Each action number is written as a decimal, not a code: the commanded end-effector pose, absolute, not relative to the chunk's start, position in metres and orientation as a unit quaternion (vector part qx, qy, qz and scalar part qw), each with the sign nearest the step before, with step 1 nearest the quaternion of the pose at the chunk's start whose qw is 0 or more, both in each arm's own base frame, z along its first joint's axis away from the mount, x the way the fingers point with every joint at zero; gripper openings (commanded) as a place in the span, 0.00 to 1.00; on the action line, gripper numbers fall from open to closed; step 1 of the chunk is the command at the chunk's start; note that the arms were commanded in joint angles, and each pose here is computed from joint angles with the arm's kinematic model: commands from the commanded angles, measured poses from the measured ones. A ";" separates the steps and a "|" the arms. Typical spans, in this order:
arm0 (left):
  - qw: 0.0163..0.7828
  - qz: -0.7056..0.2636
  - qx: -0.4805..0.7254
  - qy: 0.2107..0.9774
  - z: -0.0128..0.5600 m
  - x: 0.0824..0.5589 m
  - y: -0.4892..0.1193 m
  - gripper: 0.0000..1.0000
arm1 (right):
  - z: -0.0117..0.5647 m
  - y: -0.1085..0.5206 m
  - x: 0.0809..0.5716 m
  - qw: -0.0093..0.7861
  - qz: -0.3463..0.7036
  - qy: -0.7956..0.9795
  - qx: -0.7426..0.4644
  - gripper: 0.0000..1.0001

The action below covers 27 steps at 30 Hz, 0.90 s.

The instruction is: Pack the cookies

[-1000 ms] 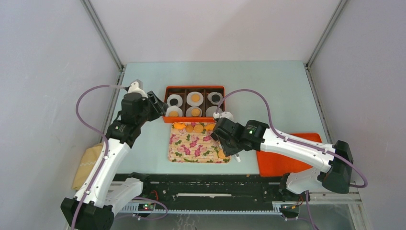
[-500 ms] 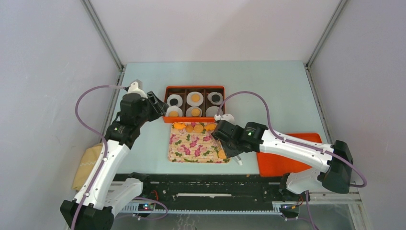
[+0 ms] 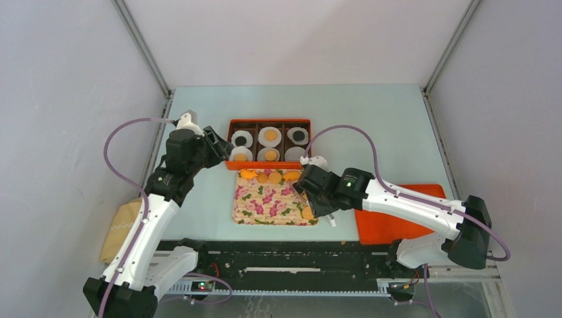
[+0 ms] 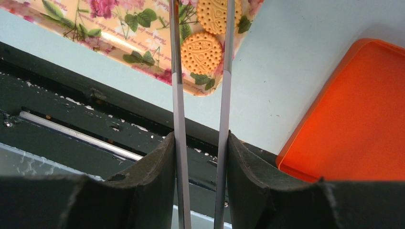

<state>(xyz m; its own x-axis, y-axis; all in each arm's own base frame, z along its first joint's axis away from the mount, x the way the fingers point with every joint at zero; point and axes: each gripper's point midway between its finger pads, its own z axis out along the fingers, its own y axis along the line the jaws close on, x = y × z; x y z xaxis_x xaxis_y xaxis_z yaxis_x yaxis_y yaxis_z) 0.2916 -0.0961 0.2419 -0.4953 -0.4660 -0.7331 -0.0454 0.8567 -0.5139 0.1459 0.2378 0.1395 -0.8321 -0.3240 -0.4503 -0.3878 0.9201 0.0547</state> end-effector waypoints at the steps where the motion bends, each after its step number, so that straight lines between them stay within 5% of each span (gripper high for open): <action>1: 0.477 -0.233 -0.153 0.833 0.239 0.288 -0.099 0.55 | 0.143 0.230 0.146 0.224 0.065 0.958 -0.167 0.45; 21: 0.475 -0.236 -0.152 0.834 0.236 0.278 -0.097 0.55 | 0.122 0.279 0.115 0.147 0.136 0.958 -0.204 0.44; 27: 0.476 -0.237 -0.152 0.833 0.236 0.277 -0.097 0.55 | 0.132 0.278 0.125 0.170 0.132 0.956 -0.200 0.29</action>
<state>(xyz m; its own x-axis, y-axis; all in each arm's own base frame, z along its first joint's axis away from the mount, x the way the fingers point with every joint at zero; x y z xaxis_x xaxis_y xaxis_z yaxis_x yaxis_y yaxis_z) 0.2806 -0.0968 0.2406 -0.4956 -0.4663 -0.7327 -0.0265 0.8514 -0.5239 0.1186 0.2671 0.1129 -0.8714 -0.3712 -0.3208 -0.4321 0.8904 0.1434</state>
